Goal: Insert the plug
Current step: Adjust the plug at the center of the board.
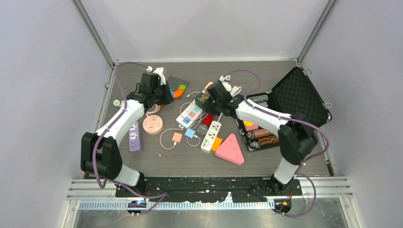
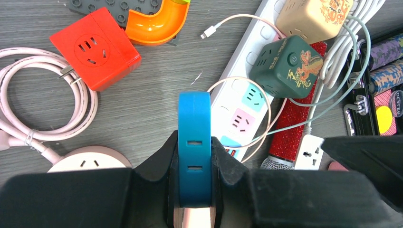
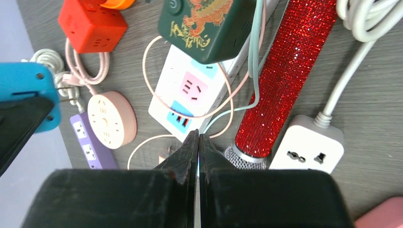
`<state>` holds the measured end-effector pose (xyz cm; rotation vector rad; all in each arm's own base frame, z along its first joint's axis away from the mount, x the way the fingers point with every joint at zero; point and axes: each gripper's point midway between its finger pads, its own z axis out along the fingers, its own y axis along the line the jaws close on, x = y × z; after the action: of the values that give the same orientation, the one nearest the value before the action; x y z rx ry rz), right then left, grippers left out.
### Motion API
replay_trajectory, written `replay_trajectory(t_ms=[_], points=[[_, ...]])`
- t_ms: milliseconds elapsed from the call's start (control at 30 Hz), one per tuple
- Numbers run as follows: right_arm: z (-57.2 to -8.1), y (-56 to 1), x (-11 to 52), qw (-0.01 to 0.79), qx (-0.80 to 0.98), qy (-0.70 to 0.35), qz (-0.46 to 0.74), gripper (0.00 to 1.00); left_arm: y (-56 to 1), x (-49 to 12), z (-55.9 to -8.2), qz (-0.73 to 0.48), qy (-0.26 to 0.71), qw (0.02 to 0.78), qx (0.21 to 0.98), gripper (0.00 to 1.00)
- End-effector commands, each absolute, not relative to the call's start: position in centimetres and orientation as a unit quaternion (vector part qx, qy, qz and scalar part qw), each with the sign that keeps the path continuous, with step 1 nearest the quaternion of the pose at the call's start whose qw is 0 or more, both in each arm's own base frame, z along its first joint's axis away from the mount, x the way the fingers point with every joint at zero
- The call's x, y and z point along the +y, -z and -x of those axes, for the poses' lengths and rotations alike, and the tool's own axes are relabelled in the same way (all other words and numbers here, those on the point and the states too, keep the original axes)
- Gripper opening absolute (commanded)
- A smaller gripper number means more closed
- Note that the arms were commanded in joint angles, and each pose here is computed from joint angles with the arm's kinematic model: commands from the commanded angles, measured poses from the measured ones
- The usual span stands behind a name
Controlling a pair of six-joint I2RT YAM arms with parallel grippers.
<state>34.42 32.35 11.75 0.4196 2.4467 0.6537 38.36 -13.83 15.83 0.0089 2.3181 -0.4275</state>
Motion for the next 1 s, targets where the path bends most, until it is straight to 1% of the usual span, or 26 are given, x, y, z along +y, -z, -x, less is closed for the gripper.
replay_trajectory(t_ms=[0,33,67,100,133,167,200,233,267,333,433,467,533,567,600,700,800,900,933,967], points=[[-34.1,-14.7,31.9,0.332,0.901,-0.254,-0.112,0.05,-17.8,-13.8,-39.0,-0.009,0.174,0.414,0.893,0.0],[-33.9,-14.9,32.6,0.334,0.903,-0.262,-0.074,0.07,-17.8,-13.6,-39.0,-0.007,0.171,0.415,0.893,0.0],[-33.8,-14.6,33.7,0.332,0.903,-0.269,-0.045,0.11,-17.9,-13.5,-39.0,-0.005,0.169,0.416,0.893,0.0],[-33.9,-15.2,34.7,0.338,0.9,-0.275,0.003,0.22,-18.0,-13.4,-38.9,-0.004,0.168,0.418,0.893,0.0],[-33.6,-14.0,35.6,0.331,0.905,-0.266,0.034,0.35,-18.1,-13.3,-38.8,-0.003,0.165,0.418,0.893,0.0],[-33.9,-14.7,36.5,0.346,0.897,-0.261,0.084,0.4,-18.2,-13.0,-38.8,0.001,0.16,0.419,0.894,0.0],[-33.9,-13.7,37.2,0.34,0.9,-0.25,0.109,0.46,-18.3,-12.8,-38.7,0.005,0.155,0.419,0.895,0.0],[-34.3,-13.8,37.7,0.347,0.896,-0.244,0.132,0.47,-18.3,-12.4,-38.6,0.011,0.148,0.418,0.896,0.0],[-34.5,-12.6,37.9,0.339,0.901,-0.233,0.138,0.49,-18.3,-11.9,-38.5,0.019,0.142,0.418,0.897,0.0],[-35.5,-12.6,38.8,0.352,0.896,-0.235,0.135,0.51,-18.2,-10.9,-38.2,0.04,0.134,0.416,0.899,0.0],[-36.7,-12.9,40.6,0.369,0.885,-0.264,0.105,0.57,-18.1,-9.7,-37.7,0.072,0.135,0.414,0.897,0.0],[-37.3,-12.9,41.4,0.371,0.883,-0.274,0.087,0.61,-18.0,-9.4,-37.5,0.077,0.135,0.413,0.897,0.0],[-38.2,-12.7,42.6,0.376,0.881,-0.281,0.069,0.66,-18.0,-9.1,-37.2,0.08,0.133,0.414,0.897,0.0],[-38.3,-11.8,43.0,0.375,0.883,-0.275,0.065,0.66,-17.9,-9.1,-37.0,0.081,0.133,0.413,0.897,0.0],[-38.9,-12.4,43.5,0.386,0.878,-0.279,0.055,0.67,-17.9,-9.0,-36.7,0.081,0.133,0.412,0.898,0.0],[-39.5,-11.8,44.4,0.395,0.873,-0.284,0.043,0.67,-18.0,-8.9,-36.2,0.083,0.134,0.413,0.897,0.0],[-40.4,-11.2,44.6,0.393,0.878,-0.272,0.02,0.62,-17.9,-8.7,-35.7,0.084,0.132,0.414,0.897,0.0],[-40.5,-8.9,44.4,0.37,0.896,-0.246,0.008,0.55,-17.8,-8.5,-35.3,0.083,0.129,0.416,0.897,0.0],[-40.6,-9.0,44.6,0.367,0.896,-0.248,-0.007,0.53,-17.8,-8.4,-35.3,0.083,0.127,0.417,0.896,0.0],[-40.6,-8.5,44.6,0.363,0.899,-0.246,-0.01,0.52,-17.7,-8.4,-35.2,0.08,0.126,0.416,0.897,0.0]])
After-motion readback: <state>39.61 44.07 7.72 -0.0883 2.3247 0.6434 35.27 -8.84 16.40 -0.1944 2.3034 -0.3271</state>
